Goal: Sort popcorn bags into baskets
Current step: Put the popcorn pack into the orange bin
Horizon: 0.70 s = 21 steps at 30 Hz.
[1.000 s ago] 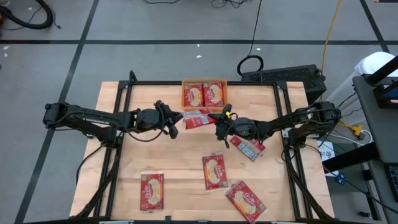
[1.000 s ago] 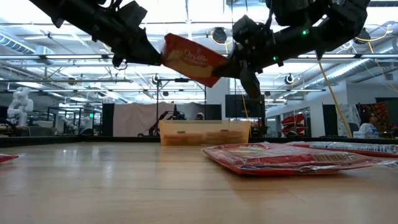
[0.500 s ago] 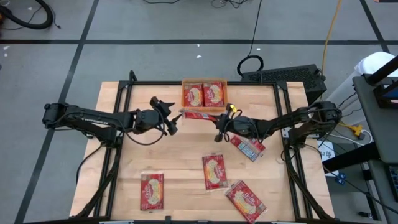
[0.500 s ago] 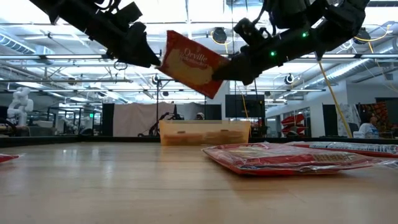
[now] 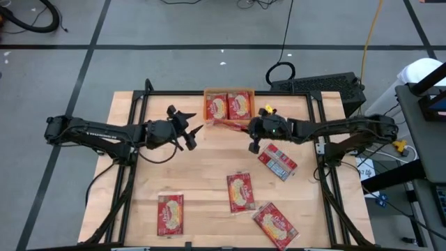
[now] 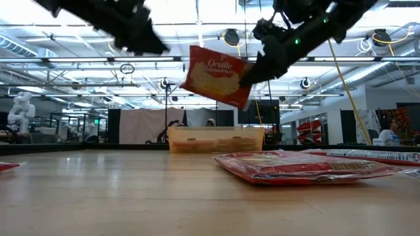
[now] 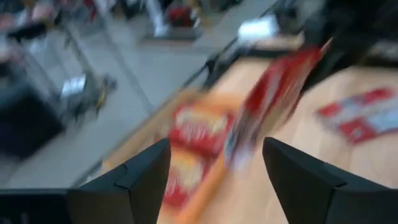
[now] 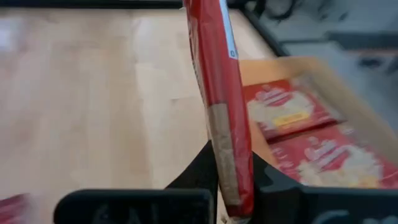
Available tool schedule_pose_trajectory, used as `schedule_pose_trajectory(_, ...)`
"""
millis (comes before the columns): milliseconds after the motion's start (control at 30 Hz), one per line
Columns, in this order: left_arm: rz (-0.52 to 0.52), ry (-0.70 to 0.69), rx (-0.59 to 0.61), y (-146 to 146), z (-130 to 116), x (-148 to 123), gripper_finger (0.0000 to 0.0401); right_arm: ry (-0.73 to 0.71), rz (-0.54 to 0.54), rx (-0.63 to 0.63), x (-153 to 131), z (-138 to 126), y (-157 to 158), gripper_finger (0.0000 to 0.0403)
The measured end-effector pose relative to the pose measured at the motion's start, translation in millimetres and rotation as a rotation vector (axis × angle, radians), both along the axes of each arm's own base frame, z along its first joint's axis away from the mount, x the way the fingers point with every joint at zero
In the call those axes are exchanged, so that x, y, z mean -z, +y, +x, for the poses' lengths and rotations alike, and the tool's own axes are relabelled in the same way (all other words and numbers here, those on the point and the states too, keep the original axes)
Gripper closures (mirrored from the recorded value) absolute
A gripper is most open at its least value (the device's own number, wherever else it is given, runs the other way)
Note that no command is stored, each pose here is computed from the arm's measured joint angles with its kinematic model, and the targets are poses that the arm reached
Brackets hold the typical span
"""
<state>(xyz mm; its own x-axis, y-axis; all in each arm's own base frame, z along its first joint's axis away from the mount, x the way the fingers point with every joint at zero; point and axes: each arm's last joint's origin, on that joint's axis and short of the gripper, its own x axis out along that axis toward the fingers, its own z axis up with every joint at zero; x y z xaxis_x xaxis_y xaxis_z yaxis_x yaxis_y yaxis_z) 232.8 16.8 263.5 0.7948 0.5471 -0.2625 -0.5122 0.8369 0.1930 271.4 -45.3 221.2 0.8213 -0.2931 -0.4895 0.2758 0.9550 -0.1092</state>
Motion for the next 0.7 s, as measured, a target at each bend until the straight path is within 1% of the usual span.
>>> schedule_pose_trajectory(67, 0.047, -0.030, 0.055, -2.5, 5.2, -13.7, 0.0138, 0.003, 0.062, -0.021, -8.5, 1.4, -4.2, 0.0395)
schedule_pose_trajectory(133, 0.068, -0.043, 0.101, -5.3, 9.8, -25.1, 0.0125, 0.014, 0.105, -0.045, -12.5, 2.8, -7.7, 0.0395)
schedule_pose_trajectory(200, 0.071, -0.065, 0.148, -7.3, 19.0, -35.0, 0.0110, 0.028, 0.131, -0.058, -9.9, 4.0, -10.4, 0.0395)
schedule_pose_trajectory(267, 0.072, -0.037, 0.199, -9.0, 26.9, -36.5, 0.0096, 0.044, 0.155, -0.072, -4.4, 6.6, -11.5, 0.0395)
schedule_pose_trajectory(333, 0.061, -0.048, 0.257, -11.1, 41.5, -42.1, 0.0084, 0.057, 0.175, -0.085, 0.9, 10.2, -11.9, 0.0395)
schedule_pose_trajectory(433, 0.048, 0.029, 0.300, -12.5, 61.7, -38.9, 0.0077, 0.092, 0.216, -0.094, 13.2, 15.7, -11.4, 0.0395)
schedule_pose_trajectory(500, 0.031, 0.098, 0.354, -14.2, 75.8, -33.8, 0.0080, 0.121, 0.237, -0.105, 21.0, 18.7, -9.6, 0.0394)
schedule_pose_trajectory(633, -0.040, 0.212, 0.467, -13.3, 102.9, -18.7, 0.0104, 0.146, 0.277, -0.143, 30.2, 22.7, -7.2, 0.0394)
schedule_pose_trajectory(700, -0.073, 0.287, 0.484, -11.4, 113.7, -7.0, 0.0119, 0.157, 0.287, -0.152, 32.6, 23.0, -6.6, 0.0394)
